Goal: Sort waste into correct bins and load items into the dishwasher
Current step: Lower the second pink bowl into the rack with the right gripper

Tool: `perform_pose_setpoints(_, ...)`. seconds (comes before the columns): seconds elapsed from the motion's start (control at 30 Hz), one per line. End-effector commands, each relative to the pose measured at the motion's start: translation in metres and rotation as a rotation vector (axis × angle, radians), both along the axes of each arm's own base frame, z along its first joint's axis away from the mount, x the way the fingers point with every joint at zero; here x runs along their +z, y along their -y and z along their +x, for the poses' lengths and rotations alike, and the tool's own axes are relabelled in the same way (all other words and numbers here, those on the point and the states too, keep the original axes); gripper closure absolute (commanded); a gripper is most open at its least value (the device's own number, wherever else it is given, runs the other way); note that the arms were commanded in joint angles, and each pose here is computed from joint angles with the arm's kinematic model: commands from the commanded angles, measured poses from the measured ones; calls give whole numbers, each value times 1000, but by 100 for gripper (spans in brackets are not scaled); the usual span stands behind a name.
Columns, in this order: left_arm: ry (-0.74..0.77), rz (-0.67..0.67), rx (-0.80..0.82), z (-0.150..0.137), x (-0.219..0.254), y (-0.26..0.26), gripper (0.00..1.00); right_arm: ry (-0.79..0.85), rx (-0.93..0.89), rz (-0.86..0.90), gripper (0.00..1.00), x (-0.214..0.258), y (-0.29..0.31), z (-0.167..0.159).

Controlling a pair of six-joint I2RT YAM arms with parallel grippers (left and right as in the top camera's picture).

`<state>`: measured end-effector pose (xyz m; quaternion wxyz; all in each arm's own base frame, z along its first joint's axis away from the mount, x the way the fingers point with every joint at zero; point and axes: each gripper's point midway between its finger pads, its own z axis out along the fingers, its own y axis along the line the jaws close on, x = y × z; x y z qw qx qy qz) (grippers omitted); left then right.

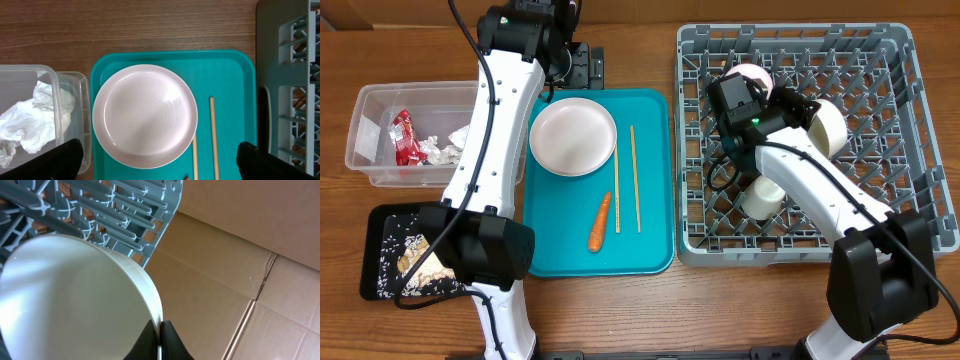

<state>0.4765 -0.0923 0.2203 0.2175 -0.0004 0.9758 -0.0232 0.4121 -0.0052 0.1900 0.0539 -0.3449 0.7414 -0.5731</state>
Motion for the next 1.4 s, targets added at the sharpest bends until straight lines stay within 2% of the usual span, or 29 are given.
perform_pose_setpoints(0.0,10,26,-12,5,1,-4,0,36,9,94,96,-12,-12,0)
perform_pose_setpoints(0.17,10,26,-12,5,1,-4,0,75,-20,180,96,-21,-15,-3)
perform_pose_setpoints(0.37,10,26,-12,5,1,-4,0,97,-8,204,96,-22,-26,-4)
perform_pose_setpoints(0.43,10,26,-12,5,1,-4,0,94,5,204,89,-22,-32,-4)
perform_pose_setpoints(0.47,10,26,-12,5,1,-4,0,92,11,203,80,-22,-34,-5)
perform_pose_setpoints(0.5,10,26,-12,5,1,-4,0,91,17,204,76,-22,-36,-5)
perform_pose_setpoints(0.77,10,26,-12,5,1,-4,0,98,49,218,57,-23,-52,-6)
perform_pose_setpoints(0.9,10,26,-12,5,1,-4,0,117,52,288,48,-29,-63,-7)
perform_pose_setpoints(1.03,10,26,-12,5,1,-4,0,126,56,389,43,-39,-79,-9)
perform_pose_setpoints(1.17,10,26,-12,5,1,-4,0,164,34,583,42,-43,-99,-11)
perform_pose_setpoints(1.33,10,26,-12,5,1,-4,0,241,-26,837,41,-23,-111,-11)
perform_pose_setpoints(1.37,10,26,-12,5,1,-4,0,291,-55,934,42,-8,-108,-10)
